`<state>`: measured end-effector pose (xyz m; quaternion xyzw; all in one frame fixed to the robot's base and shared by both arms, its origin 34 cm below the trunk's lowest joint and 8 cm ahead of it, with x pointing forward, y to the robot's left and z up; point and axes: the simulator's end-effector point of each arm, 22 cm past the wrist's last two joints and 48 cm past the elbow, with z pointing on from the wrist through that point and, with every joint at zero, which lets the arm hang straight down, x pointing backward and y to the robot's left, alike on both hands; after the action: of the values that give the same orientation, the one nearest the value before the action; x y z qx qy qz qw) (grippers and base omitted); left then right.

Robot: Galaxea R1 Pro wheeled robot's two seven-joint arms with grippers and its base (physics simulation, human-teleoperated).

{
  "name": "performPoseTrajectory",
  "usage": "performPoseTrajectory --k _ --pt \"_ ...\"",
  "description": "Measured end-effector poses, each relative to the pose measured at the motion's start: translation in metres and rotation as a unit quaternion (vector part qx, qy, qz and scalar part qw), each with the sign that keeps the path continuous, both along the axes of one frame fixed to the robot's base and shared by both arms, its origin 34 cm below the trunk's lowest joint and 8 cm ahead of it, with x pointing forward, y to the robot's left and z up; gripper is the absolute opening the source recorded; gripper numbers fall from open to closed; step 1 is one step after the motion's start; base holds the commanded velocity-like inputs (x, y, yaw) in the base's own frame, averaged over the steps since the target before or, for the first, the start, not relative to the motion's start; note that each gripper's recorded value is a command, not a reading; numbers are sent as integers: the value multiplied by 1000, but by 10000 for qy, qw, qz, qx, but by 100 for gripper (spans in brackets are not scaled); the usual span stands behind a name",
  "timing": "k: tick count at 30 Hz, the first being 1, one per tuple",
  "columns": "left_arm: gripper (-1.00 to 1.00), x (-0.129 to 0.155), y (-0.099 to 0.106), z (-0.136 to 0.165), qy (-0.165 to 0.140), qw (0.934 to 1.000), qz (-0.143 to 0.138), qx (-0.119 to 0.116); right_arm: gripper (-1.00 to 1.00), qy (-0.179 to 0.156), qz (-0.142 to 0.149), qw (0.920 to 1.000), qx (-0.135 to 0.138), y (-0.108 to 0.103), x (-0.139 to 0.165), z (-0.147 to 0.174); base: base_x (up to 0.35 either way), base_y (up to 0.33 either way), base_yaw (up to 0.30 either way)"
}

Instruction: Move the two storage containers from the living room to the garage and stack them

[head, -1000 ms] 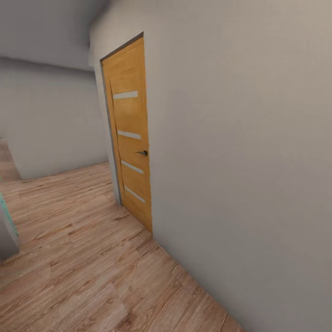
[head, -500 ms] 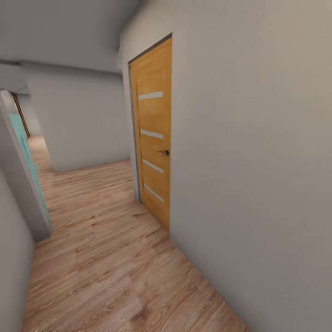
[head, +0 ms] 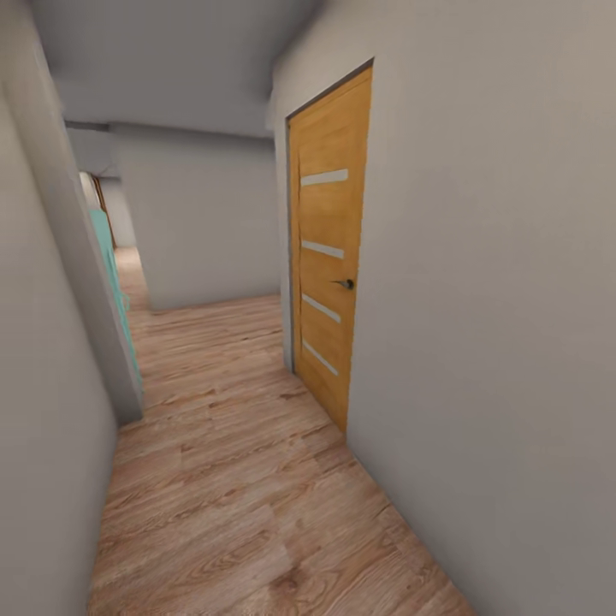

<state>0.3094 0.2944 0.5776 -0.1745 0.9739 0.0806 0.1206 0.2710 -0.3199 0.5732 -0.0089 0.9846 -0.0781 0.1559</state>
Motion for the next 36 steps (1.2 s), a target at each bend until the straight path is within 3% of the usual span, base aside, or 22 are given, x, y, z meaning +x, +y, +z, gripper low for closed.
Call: performPoseTrajectory --k 22,36 --pt "100 0 -1 0 2 10000 -2 -12 100 -9 -3 10000 5 1 0 0 29 0 295" --pt "100 3 -10 -1 -68 9996 -73 -283 100 -4 38 10000 5 0 0 0 313 0 28"
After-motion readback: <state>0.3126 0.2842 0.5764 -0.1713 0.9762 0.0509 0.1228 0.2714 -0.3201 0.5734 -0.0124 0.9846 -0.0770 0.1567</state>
